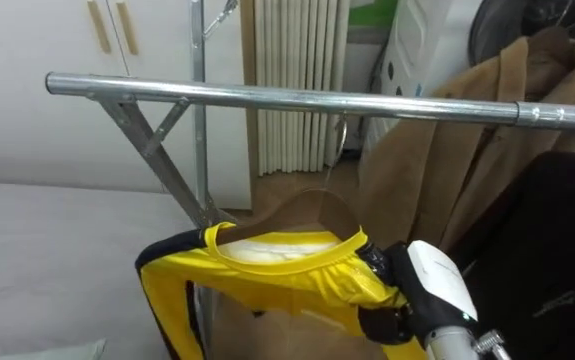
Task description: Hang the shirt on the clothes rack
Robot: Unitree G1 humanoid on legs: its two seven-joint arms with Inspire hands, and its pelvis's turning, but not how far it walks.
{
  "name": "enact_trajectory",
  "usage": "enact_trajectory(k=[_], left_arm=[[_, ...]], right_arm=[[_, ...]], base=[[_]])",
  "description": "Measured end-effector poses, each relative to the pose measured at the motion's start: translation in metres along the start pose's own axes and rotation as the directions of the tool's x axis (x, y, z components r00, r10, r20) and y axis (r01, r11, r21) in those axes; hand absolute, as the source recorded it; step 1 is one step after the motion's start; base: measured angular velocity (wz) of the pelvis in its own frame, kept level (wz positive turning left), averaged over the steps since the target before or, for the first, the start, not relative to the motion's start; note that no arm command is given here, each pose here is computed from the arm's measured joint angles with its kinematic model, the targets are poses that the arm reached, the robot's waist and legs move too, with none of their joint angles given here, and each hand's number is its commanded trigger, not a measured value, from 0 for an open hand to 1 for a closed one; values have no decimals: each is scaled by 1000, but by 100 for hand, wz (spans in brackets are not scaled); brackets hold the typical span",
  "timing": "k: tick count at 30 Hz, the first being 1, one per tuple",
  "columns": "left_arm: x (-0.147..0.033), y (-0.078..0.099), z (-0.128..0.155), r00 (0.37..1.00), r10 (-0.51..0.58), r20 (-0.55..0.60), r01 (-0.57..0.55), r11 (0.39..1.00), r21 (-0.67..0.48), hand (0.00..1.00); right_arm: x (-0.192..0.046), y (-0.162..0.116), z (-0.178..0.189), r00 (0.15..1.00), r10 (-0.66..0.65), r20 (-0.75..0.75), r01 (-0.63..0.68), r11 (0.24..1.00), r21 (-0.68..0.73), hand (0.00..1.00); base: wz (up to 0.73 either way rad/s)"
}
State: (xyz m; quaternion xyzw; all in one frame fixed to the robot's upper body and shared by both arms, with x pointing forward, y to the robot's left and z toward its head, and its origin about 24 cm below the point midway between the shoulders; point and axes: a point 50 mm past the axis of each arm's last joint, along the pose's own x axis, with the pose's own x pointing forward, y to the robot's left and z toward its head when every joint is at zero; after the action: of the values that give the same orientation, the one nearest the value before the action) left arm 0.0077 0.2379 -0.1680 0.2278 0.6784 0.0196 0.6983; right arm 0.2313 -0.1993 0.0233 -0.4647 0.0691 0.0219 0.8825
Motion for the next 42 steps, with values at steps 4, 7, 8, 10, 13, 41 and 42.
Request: enact_trajectory(k=[4, 7, 8, 10, 13, 41, 42], left_arm=[[0, 0, 3, 1000, -11, 13, 11, 1000, -2, 0], [1, 0, 3, 1000, -13, 18, 13, 1000, -1, 0], [1, 0, 3, 1000, -12, 25, 12, 1000, -2, 0], [1, 1, 4, 999, -11, 31, 12, 1000, -2, 0], [1, 1, 7, 999, -9, 49, 9, 1000, -3, 0], [0, 6, 27, 989, 10, 149, -23, 996, 85, 0], [0, 6, 27, 989, 10, 150, -23, 996, 85, 0]], right_arm=[[0, 0, 1, 1000, -5, 5, 5, 999, -44, 100], [0, -2, 4, 1000, -10, 15, 11, 999, -50, 100], [0, -4, 6, 1000, -18, 23, 19, 999, -49, 100], [0, -5, 7, 999, -22, 28, 24, 999, -48, 100], [-2, -3, 5, 1000, -8, 13, 9, 999, -50, 100], [0, -3, 7, 1000, 2, 17, 0, 996, -86, 100], [0, -4, 7, 1000, 2, 17, 0, 996, -86, 100]], base=[[-38], [-31], [-22], [-8], [-6], [-2], [3]])
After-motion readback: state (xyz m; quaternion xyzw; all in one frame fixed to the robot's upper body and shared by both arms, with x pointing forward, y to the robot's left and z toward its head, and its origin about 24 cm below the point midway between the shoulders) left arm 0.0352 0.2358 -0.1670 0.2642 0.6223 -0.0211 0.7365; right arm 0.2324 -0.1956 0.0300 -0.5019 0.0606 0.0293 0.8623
